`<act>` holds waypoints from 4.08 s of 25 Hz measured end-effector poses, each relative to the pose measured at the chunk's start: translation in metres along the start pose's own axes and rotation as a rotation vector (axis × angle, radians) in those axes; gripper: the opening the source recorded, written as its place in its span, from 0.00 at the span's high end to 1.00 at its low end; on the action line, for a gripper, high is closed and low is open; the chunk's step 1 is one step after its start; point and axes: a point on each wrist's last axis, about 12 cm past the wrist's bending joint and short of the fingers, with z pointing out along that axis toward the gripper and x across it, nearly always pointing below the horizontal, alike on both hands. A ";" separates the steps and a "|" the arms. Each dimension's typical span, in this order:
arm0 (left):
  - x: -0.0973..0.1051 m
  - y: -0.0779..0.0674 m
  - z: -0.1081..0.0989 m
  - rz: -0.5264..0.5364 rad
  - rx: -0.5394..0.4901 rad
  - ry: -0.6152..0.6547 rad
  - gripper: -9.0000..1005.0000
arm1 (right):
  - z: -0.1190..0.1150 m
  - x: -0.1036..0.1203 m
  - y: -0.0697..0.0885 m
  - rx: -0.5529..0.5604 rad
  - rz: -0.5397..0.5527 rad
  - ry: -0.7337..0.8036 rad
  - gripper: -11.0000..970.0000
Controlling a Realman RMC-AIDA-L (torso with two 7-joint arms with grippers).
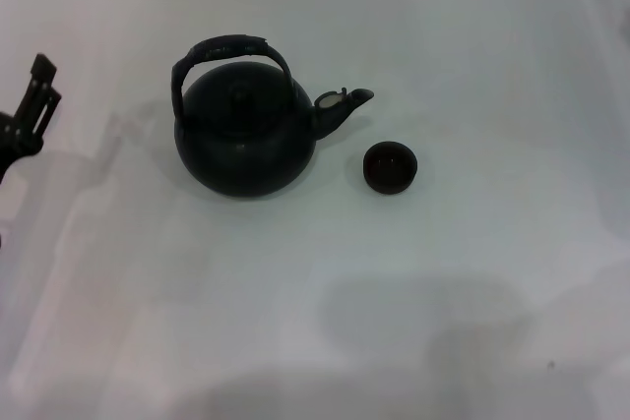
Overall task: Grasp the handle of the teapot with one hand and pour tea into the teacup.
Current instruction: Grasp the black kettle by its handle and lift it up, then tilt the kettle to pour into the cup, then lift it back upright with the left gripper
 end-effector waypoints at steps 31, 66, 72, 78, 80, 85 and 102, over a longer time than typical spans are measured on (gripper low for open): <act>0.012 -0.034 0.027 0.070 0.358 0.153 0.25 | 0.000 -0.001 -0.004 0.051 0.069 -0.021 0.13; 0.020 -0.039 0.056 0.136 0.321 0.230 0.71 | 0.000 -0.001 -0.004 0.057 0.088 -0.026 0.13; 0.018 -0.036 0.057 0.127 0.292 0.217 0.85 | 0.001 0.000 -0.002 0.054 0.092 -0.022 0.13; 0.011 -0.032 0.064 0.130 0.284 0.177 0.85 | 0.001 0.000 -0.001 0.054 0.096 -0.019 0.13; 0.007 -0.032 0.072 0.140 0.290 0.158 0.85 | 0.001 0.001 -0.001 0.055 0.097 -0.016 0.13; -0.001 -0.032 0.086 0.163 0.314 0.133 0.86 | 0.000 0.003 -0.001 0.062 0.111 -0.012 0.13; -0.024 -0.061 0.141 0.358 0.520 0.052 0.86 | 0.000 0.002 -0.002 0.084 0.136 -0.019 0.13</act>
